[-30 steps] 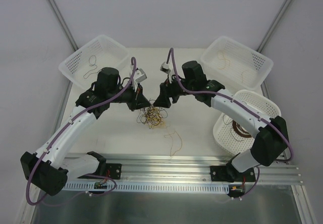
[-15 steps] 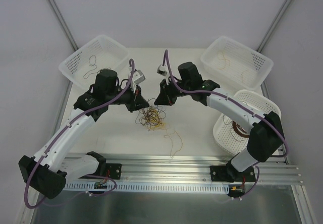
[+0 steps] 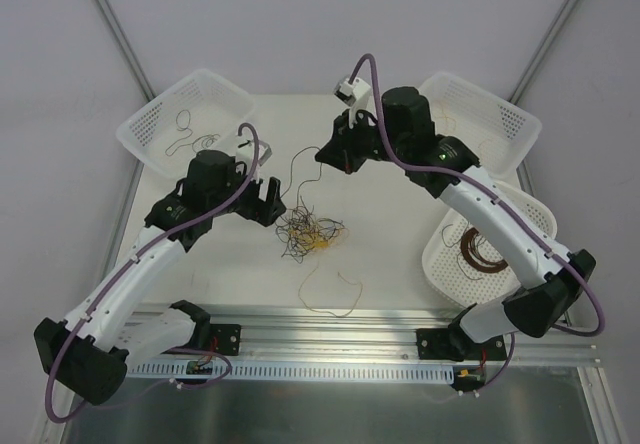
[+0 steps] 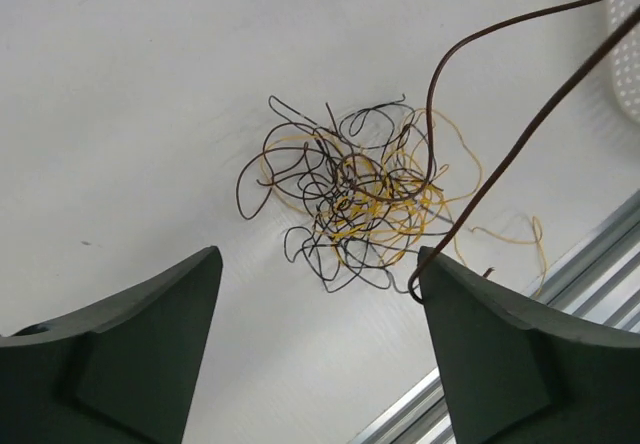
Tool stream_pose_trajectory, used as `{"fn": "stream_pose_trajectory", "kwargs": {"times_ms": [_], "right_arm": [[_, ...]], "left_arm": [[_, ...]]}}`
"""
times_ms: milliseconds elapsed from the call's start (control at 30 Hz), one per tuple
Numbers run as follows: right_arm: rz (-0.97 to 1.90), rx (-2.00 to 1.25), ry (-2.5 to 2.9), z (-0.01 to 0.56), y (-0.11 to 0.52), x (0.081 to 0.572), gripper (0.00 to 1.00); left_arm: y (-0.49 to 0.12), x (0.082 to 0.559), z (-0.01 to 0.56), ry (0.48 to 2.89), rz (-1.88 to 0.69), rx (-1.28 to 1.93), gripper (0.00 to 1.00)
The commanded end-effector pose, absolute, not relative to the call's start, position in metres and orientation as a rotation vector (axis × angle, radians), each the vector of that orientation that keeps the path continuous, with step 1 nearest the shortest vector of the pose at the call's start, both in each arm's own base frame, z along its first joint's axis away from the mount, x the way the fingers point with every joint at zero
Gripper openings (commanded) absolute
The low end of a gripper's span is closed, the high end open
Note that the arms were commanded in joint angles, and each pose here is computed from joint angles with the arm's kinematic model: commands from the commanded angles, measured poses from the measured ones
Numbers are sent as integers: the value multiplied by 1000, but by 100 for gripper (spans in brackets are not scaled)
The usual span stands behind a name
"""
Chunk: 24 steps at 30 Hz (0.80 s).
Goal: Untangle the cables
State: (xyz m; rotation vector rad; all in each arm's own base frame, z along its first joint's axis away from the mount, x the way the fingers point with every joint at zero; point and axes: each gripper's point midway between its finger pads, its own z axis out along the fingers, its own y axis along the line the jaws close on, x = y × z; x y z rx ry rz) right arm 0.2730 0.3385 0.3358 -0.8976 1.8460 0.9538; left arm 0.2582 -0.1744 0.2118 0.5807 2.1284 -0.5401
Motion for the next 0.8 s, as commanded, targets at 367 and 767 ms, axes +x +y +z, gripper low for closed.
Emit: {"fn": "stream_pose_trajectory", "kwargs": {"times_ms": [367,767], "right_arm": [[801,-576,1734,448,293,284,1],[414,-283,1840,424,182,302,1]], "left_arm": [[-174,231,232,1894,-652,555,96],[-136,244,211,1969,-470,277,99]]}}
